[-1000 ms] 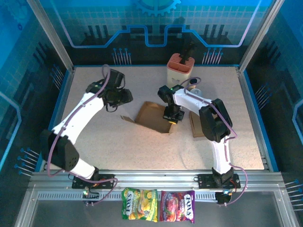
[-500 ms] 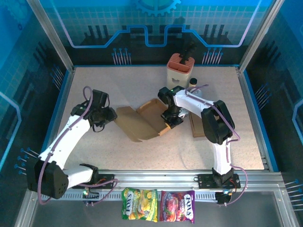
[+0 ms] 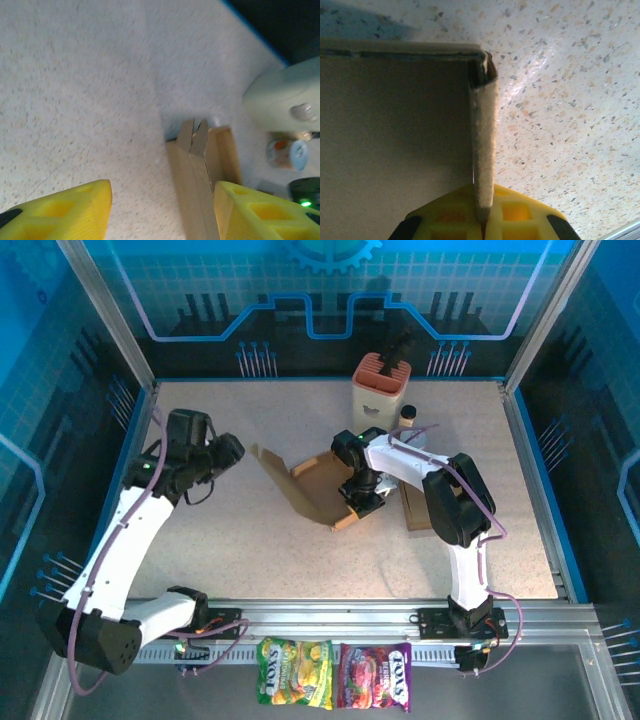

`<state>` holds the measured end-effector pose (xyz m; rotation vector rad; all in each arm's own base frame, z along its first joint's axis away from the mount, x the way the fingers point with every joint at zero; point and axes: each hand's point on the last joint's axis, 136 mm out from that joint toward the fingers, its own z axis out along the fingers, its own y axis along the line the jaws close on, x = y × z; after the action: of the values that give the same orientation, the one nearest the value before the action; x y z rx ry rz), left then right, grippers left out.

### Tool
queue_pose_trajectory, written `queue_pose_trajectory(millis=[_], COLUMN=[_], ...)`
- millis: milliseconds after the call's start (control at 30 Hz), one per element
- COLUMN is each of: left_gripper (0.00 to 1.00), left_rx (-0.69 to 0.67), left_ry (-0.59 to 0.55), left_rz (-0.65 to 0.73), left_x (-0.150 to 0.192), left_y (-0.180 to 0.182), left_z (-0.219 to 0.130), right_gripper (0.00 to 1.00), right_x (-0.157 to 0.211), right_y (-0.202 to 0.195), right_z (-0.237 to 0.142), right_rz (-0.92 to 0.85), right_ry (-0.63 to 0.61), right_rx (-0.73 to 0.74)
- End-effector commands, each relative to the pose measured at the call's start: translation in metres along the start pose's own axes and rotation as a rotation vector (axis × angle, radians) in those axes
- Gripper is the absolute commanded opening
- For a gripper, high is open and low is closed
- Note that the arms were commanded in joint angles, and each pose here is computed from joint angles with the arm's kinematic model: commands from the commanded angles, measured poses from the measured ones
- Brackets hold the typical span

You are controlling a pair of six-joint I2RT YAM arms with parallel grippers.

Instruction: Fold the paper box

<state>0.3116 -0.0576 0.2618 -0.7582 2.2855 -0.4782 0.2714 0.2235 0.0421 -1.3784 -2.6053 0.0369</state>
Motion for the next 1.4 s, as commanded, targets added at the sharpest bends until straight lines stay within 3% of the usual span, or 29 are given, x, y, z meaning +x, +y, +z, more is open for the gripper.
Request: queue_pose_trajectory(millis=[0,167,300,400,500,667,800,933,1033,1200,1367], left_gripper=[0.56,0.48,0.42,0.4,0.4,0.4,0.4,0.4,0.41,0.41,0.41], left_rx=[-0.072,-0.082,0.112,0.187,0.204,0.185,0.189,0.188,0.193,0.205,0.217], left_ry=[-0.018,0.12,0.343,0.43,0.456,0.487,0.473,0.475,0.476,0.487,0.486], left_rz=[-0.016,-0.092,-0.228,-0.288,-0.266,-0.236,-0.206,-0.186,-0.156,-0.117,-0.086], left_x=[-0.008,0.027,0.08,0.105,0.112,0.115,0.106,0.101,0.099,0.099,0.096], left_y=[0.02,0.044,0.027,0.016,0.007,0.005,-0.003,-0.009,-0.017,-0.032,-0.046], left_z=[-0.015,0.012,0.059,0.086,0.101,0.123,0.128,0.13,0.132,0.133,0.135], right_gripper=[0.0,0.0,0.0,0.0,0.02,0.35,0.51,0.54,0.53,0.58,0.66], right_x=[0.006,0.015,0.029,0.043,0.062,0.082,0.078,0.065,0.056,0.08,0.103], right_y=[-0.006,-0.003,-0.001,0.001,0.009,0.031,0.036,0.037,0.051,0.067,0.071], right_z=[-0.009,-0.007,-0.005,-0.001,0.002,-0.012,-0.049,-0.088,-0.124,-0.186,-0.216], right_rz=[0.029,0.035,0.044,0.049,0.039,-0.039,-0.146,-0.304,-0.535,-0.941,-1.046], right_ry=[0.007,0.037,0.069,0.107,0.161,0.232,0.176,0.087,-0.025,-0.099,-0.125], right_rx=[-0.013,-0.034,-0.051,-0.061,-0.099,-0.229,-0.326,-0.416,-0.54,-0.742,-0.789])
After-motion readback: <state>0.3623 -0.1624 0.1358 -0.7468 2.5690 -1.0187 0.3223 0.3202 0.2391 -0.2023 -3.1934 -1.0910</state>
